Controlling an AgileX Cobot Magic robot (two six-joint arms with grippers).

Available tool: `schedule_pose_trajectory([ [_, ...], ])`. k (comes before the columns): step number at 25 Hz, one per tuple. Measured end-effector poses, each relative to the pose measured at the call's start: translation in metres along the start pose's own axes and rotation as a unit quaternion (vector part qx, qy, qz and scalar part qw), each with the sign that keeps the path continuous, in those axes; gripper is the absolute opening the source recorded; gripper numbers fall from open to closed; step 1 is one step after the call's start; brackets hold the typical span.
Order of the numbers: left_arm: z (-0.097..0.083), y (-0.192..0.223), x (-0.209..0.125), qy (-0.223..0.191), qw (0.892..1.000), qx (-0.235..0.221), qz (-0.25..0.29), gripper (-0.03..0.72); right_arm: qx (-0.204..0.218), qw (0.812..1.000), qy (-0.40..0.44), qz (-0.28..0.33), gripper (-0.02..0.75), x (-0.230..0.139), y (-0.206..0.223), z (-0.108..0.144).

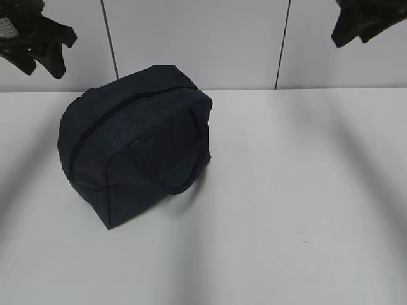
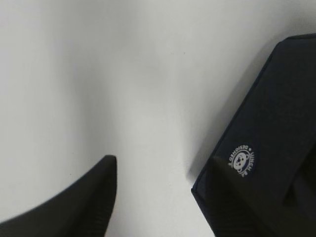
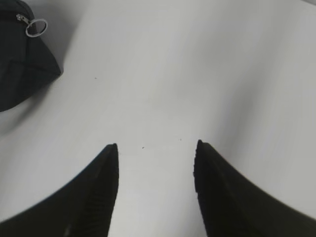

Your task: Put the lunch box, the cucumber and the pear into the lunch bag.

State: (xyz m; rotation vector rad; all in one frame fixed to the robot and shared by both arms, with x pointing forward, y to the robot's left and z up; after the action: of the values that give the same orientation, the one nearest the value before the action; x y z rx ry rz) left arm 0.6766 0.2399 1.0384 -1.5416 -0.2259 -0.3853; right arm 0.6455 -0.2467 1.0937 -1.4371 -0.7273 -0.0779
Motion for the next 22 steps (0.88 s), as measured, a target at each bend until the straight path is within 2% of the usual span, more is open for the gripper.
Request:
schedule_pose_trajectory([
  [6,0.002,-0.052,0.000,-0.003,0.999,-0.003,-0.054,0.350,-0.027,0.998,0.010,-0.052,0.391,0.000,-0.056,0.005],
  [9,0.004,-0.080,-0.012,-0.004,0.997,-0.005,-0.074,0.350,-0.034,0.996,0.022,-0.074,0.391,-0.002,-0.078,0.008],
  [17,0.009,-0.116,-0.098,-0.003,0.998,-0.004,-0.058,0.350,-0.045,0.991,0.032,-0.118,0.391,-0.027,-0.132,0.024],
  [22,0.007,-0.146,-0.150,-0.009,0.994,-0.024,-0.106,0.350,-0.045,0.991,0.032,-0.122,0.391,-0.057,-0.149,0.037],
])
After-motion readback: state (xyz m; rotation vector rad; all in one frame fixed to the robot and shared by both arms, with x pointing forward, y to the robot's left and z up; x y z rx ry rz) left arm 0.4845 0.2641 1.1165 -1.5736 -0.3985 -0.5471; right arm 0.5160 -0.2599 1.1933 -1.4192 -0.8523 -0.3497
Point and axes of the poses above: a point on each arm's last joint axis where the gripper is mounted, y pointing out along that axis toward the gripper, z along the wrist's bending axis when the last joint is at zero, x = y × z, the point moved 7 cm from there along y, pointing out along that axis toward the gripper, and after that the axes turned 4 degrees about -y, right-handed, at the moved point
